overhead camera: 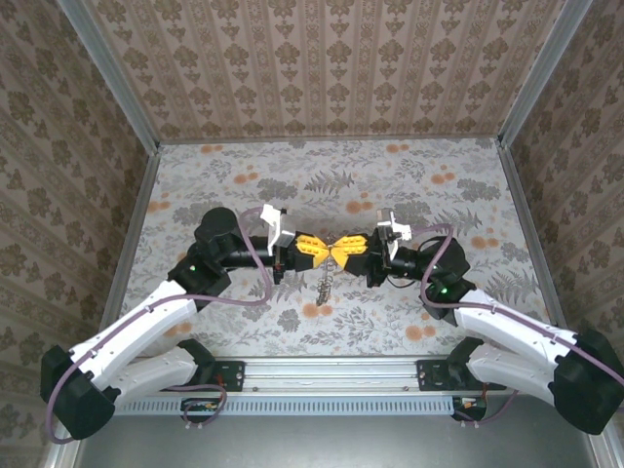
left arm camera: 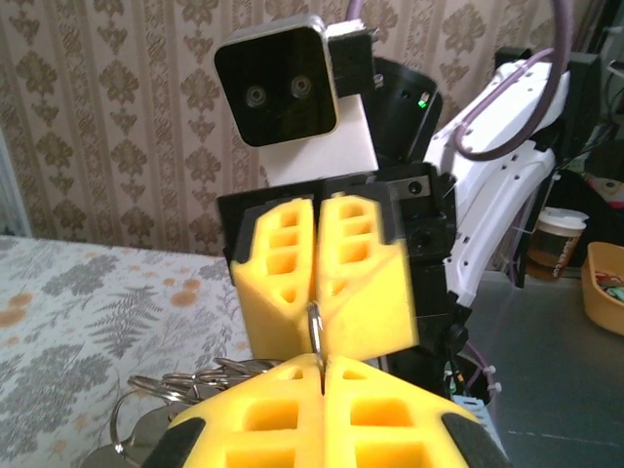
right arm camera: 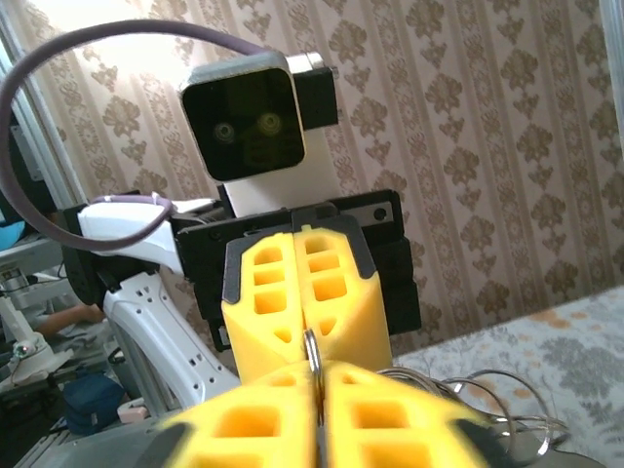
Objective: Put the keys on the keyring
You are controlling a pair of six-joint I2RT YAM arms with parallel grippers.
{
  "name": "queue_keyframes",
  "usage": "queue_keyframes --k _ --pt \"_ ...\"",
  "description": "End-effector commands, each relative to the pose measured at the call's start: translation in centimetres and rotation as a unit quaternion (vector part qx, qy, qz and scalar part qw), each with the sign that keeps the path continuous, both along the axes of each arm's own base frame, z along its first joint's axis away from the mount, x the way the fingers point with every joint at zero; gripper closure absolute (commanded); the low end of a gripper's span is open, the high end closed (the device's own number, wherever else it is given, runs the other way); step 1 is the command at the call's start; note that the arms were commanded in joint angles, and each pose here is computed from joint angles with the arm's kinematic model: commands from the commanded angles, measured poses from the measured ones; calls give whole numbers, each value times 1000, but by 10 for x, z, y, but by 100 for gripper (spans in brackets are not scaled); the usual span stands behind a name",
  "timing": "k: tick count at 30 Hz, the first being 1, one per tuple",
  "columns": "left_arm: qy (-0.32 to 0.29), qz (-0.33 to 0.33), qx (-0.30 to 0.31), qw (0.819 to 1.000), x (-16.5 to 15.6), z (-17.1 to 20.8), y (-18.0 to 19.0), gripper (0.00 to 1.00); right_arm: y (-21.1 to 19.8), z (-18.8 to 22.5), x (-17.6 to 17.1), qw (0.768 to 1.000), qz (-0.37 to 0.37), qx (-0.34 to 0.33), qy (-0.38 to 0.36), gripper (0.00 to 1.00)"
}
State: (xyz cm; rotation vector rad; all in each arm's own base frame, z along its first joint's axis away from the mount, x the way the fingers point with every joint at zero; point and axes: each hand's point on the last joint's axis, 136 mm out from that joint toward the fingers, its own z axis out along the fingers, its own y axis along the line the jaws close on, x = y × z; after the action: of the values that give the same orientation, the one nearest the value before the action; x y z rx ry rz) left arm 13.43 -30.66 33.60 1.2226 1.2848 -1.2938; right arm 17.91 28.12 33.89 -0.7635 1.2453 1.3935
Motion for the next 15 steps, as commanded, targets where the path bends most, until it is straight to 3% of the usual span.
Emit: queue_keyframes --k 1,4,6,11,15 --pt "-23 57 27 998 14 -4 8 100 -4 -6 0 999 -30 -44 8 61" --pt "-11 90 49 995 25 -18 16 100 -21 -21 9 990 -96 -91 43 33" --pt "-3 107 58 993 31 -26 20 100 -36 -35 18 978 -149 -127 72 23" --pt "23 140 82 986 38 -45 28 100 -71 -83 40 924 -251 -241 158 22" --pt "36 180 100 978 41 -53 42 100 -77 -118 57 877 -276 -326 222 25"
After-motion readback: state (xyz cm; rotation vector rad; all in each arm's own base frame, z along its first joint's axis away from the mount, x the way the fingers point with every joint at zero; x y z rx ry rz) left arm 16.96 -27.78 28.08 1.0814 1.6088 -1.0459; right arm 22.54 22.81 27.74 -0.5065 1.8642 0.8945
